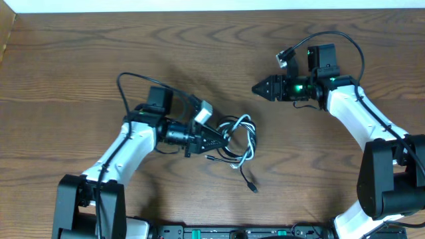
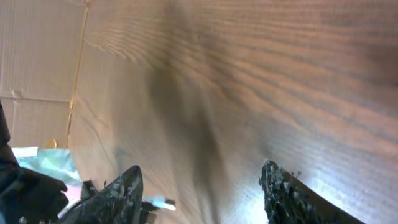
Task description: Untangle cables
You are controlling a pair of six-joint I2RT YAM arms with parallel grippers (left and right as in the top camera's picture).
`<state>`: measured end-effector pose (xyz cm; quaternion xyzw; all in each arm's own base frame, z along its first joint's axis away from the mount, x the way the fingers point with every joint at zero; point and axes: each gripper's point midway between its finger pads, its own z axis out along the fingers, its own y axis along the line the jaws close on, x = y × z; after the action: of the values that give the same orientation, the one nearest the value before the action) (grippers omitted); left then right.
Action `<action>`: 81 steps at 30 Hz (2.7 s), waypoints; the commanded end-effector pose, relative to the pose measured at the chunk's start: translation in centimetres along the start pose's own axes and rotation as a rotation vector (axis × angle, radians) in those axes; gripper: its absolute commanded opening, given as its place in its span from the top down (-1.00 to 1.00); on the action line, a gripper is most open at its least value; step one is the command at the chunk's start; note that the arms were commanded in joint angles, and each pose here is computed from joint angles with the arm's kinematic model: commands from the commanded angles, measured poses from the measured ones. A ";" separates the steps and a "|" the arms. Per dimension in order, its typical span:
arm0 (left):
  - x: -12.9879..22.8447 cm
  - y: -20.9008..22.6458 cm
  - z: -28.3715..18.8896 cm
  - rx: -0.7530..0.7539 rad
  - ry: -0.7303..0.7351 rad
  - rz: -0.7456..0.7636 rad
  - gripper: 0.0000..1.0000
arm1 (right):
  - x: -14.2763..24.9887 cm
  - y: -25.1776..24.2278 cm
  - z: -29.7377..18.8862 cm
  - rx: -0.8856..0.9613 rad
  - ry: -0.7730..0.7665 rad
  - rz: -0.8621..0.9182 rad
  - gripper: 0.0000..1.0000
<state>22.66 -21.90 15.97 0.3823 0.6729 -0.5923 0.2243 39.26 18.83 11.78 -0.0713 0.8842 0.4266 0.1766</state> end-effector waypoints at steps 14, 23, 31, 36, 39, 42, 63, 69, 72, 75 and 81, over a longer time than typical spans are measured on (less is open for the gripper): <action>-1.6 -2.7 1.4 0.124 -0.032 0.173 0.85 | 3.5 5.0 2.0 -0.368 0.159 -0.041 -0.22; -0.4 -2.1 2.7 0.084 0.046 0.213 0.86 | 4.8 6.1 2.1 -0.655 0.209 -0.048 -0.21; -0.4 -1.7 2.7 0.063 0.056 0.224 0.85 | 5.4 7.1 1.8 -0.745 0.220 -0.073 -0.19; -0.4 -1.7 2.7 0.063 0.056 0.216 0.85 | 5.3 7.2 1.9 -0.748 0.214 -0.092 -0.14; -0.5 -1.6 2.7 0.062 0.055 0.221 0.85 | 5.7 7.6 2.2 -0.753 0.233 -0.087 0.01; -0.6 -1.5 2.7 0.059 0.052 0.199 0.85 | 6.4 8.4 2.7 -0.763 0.259 -0.097 0.16; -2.3 0.9 -0.1 -0.038 -0.024 0.121 0.85 | 7.4 9.1 3.1 -0.767 0.298 -0.069 0.93; -2.4 1.0 -0.3 -0.042 -0.027 0.116 0.85 | 7.8 9.6 3.5 -0.778 0.303 -0.106 0.90; -2.4 1.0 -0.3 -0.041 -0.028 0.094 0.85 | 7.5 9.5 3.6 -0.775 0.287 -0.136 0.78; -2.4 0.9 -0.3 -0.037 -0.030 0.078 0.85 | 7.0 8.4 4.2 -0.705 0.270 -0.134 0.78; -2.7 0.2 -0.3 0.003 -0.050 0.074 0.85 | 5.8 5.1 5.6 -0.500 0.234 -0.089 0.98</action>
<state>24.59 -22.18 16.12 0.3884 0.6748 -0.5748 0.2519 32.88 26.86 11.18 -0.2127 0.7438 0.6308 0.0605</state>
